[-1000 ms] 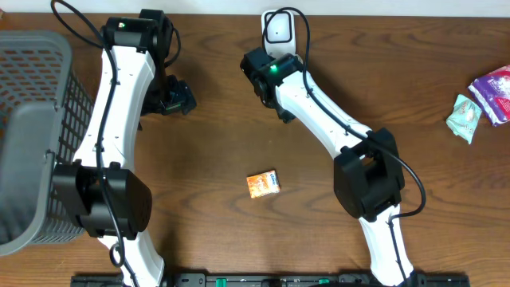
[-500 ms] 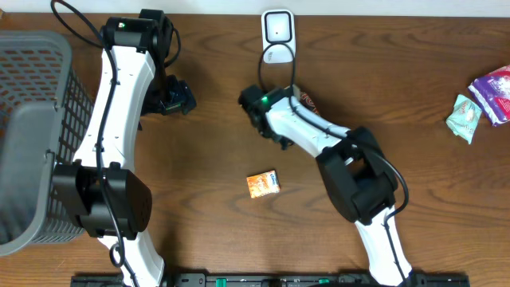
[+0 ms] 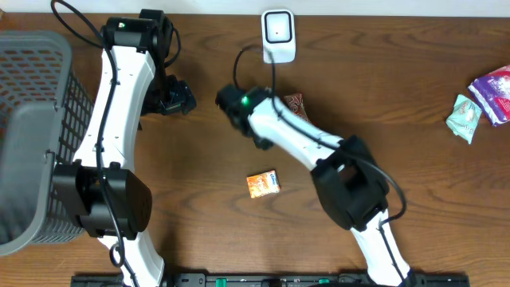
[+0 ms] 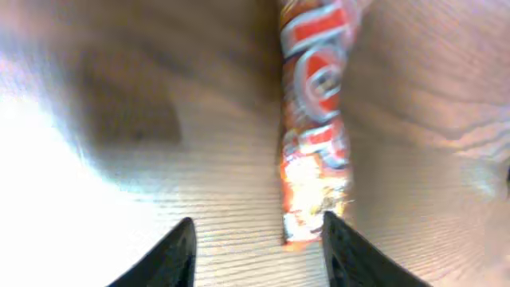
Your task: Scan the item barcode
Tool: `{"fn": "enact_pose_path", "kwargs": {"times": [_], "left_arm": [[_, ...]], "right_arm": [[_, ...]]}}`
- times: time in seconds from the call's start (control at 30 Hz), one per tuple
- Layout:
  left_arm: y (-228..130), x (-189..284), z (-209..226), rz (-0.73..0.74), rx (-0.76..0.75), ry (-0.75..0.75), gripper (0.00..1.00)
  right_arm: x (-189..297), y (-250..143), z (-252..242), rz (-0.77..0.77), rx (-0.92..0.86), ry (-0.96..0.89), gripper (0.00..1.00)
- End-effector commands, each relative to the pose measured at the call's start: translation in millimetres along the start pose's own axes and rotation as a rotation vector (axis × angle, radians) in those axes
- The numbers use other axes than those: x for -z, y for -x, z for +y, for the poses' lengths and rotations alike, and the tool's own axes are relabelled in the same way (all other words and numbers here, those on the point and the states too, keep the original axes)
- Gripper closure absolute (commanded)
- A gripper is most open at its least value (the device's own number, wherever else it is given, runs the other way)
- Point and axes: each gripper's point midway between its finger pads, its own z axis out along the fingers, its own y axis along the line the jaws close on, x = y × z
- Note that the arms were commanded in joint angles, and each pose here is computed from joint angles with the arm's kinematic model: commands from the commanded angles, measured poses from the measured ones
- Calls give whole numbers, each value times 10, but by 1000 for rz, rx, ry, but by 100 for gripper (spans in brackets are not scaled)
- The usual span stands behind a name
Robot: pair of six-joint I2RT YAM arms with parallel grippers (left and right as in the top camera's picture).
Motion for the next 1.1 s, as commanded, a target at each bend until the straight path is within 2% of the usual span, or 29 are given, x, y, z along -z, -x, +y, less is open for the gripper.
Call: {"fn": "enact_pose_path", "kwargs": {"times": [0.0,0.03,0.17,0.27,0.57,0.73,0.8,1.0,1.07], "left_arm": [[3,-39,24,9,4,15,2],[4,-39,26,9,4,15,2],[3,-39,24,9,4,15,2],[3,-39,24,9,4,15,2],[3,-39,24,9,4,15,2],[4,-39,26,9,4,15,2],[3,-39,24,9,4,15,2],[3,-39,24,9,4,15,2],[3,-39,24,9,4,15,2]], "right_arm": [[135,243,-204,13,-42,156,51],[144,272,-220,27,-22,222,46],[106,302,-237,63,60,473,46],[3,267,-267,80,94,565,46],[-385,166,-228,87,98,533,45],[-656,87,-248,93,53,447,47],[-708,46,-255,102,50,430,54],[-693,71,-261,99,31,429,99],[-667,109,-270,93,4,430,99]]}}
